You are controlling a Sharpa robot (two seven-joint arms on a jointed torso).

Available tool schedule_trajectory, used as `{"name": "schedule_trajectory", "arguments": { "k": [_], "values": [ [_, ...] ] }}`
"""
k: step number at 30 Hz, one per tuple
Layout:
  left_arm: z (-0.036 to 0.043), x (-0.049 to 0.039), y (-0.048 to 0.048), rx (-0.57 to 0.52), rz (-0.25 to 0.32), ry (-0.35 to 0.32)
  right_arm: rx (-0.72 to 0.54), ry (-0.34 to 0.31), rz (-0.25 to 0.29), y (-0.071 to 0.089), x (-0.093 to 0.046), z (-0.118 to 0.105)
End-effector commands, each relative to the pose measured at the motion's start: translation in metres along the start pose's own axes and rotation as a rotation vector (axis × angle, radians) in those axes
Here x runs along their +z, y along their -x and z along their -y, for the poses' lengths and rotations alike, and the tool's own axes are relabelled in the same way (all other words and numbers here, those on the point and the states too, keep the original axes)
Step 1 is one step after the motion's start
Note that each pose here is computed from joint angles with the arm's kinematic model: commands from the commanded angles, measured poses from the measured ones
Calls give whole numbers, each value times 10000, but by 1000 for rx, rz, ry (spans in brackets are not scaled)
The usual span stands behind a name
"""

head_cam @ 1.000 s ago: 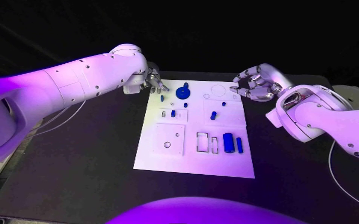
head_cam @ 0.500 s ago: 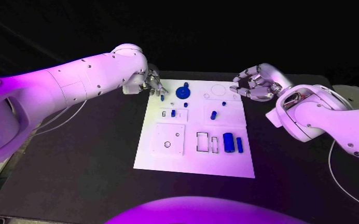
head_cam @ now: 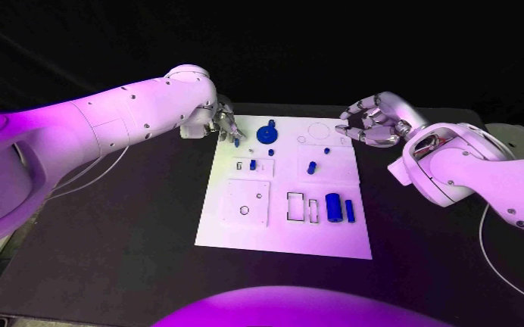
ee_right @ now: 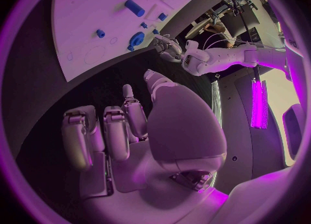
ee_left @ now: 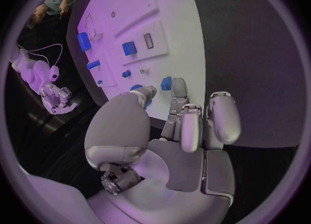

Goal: Assemble the parts on the task board

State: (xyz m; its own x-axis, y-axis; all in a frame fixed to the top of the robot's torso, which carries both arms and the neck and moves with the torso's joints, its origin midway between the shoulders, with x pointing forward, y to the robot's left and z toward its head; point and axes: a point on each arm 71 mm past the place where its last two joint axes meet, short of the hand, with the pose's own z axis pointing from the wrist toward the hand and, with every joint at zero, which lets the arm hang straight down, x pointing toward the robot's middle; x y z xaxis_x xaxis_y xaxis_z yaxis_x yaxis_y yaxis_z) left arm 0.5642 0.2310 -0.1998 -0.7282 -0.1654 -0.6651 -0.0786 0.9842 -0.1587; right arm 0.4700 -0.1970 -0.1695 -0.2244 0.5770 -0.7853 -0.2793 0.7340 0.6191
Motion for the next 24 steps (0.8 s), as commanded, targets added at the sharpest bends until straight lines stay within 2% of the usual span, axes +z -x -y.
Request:
{"name": "schedule_trajectory", "arguments": {
  "k": [1,24],
  "values": [
    [24,9,-20,-12,-18,-14,-8,9,-12,-15,-2,-11],
    [27,18,-27,-43,-22,-26,-8,10,-14,-19,0,-14]
  ]
}}
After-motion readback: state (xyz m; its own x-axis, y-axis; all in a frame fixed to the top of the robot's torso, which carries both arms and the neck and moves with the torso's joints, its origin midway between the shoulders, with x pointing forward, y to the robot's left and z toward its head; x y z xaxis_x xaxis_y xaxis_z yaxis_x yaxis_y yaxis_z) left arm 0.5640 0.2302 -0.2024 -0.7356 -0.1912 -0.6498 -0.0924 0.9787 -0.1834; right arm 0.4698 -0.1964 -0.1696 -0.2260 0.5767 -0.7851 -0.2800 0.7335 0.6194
